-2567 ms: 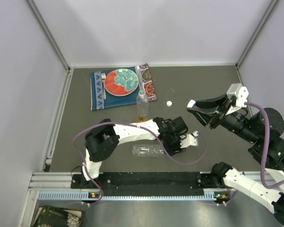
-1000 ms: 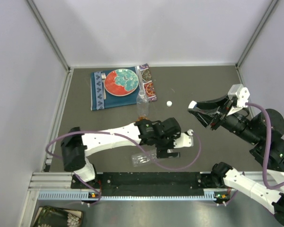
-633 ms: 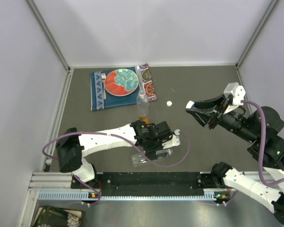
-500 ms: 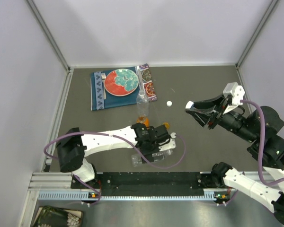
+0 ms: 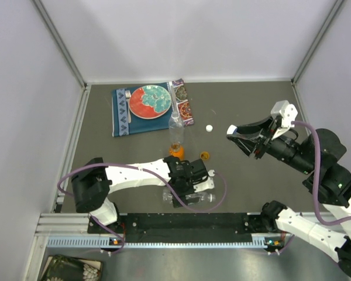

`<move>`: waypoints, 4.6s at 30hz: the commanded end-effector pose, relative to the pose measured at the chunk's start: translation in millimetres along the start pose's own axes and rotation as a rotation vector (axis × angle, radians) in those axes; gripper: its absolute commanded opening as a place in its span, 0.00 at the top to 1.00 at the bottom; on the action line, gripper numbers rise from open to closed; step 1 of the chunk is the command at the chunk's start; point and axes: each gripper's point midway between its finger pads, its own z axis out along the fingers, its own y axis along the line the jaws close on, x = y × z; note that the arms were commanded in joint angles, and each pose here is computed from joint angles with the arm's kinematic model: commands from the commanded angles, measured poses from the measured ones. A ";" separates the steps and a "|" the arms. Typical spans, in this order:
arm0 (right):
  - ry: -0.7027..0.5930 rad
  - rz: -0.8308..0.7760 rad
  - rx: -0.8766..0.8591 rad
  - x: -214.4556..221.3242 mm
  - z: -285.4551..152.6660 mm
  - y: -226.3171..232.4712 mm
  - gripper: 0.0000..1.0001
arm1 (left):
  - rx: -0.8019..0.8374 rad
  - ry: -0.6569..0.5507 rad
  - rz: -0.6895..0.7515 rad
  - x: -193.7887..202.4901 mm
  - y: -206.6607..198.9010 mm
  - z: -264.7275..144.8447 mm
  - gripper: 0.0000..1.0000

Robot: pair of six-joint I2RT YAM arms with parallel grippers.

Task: Screw on the bottle caps
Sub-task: Pick up the plastic bottle at the center of the board, then screw the bottle cap onto the plastic bottle.

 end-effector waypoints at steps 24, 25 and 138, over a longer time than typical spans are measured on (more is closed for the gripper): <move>-0.059 0.000 -0.020 -24.6 -1.6 6.1 0.72 | -0.032 0.047 0.129 30.4 5.0 57.5 0.09; -0.059 0.002 -0.022 -24.3 -1.9 6.4 0.72 | -0.035 0.054 0.132 34.4 5.1 58.2 0.09; 0.298 0.072 -0.698 56.7 39.0 85.8 0.75 | -0.166 -0.634 0.194 -24.4 42.4 -281.5 0.48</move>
